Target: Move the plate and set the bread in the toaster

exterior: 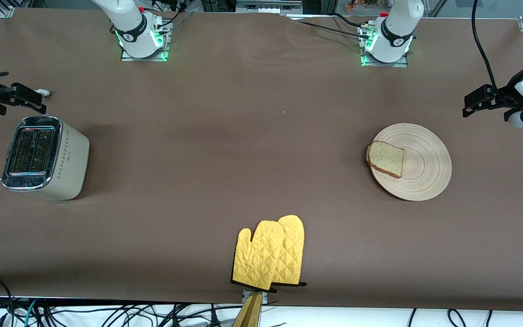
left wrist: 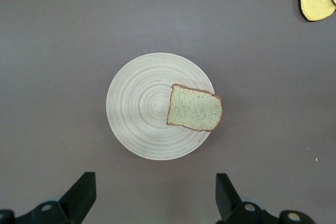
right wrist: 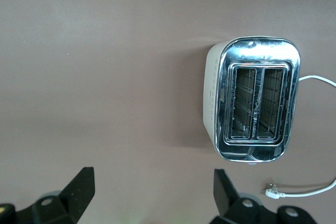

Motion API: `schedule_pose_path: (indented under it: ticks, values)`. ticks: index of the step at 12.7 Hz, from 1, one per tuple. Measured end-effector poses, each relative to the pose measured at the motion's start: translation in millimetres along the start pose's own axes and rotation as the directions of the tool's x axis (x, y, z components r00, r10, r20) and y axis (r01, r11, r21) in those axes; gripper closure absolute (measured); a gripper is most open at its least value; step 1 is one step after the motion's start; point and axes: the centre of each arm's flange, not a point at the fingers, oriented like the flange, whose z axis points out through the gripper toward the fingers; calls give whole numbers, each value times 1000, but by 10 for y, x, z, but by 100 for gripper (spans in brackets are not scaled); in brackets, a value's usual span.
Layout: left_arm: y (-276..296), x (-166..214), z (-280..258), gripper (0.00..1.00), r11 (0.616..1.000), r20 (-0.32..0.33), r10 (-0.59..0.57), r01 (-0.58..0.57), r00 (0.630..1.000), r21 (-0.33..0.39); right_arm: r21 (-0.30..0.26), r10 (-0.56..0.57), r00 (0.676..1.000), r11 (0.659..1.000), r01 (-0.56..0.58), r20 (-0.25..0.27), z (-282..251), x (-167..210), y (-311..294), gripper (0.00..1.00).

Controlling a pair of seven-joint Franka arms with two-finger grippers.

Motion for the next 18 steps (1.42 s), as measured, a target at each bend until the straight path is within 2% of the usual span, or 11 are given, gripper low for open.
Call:
schedule_pose_path:
  ticks: [9,13,18]
  values:
    - [27,10,-13,0,1000,-8,3,-3,1000,1,0,-6,1000,1000,6,1,2,2,-27,0]
    - [49,23,1,0,1000,-7,7,-7,1000,1,2,-6,1000,1000,6,31,27,-30,-33,0]
    - [36,53,37,0,1000,-5,6,-6,1000,0,3,-7,999,1000,6,37,27,-42,-34,0]
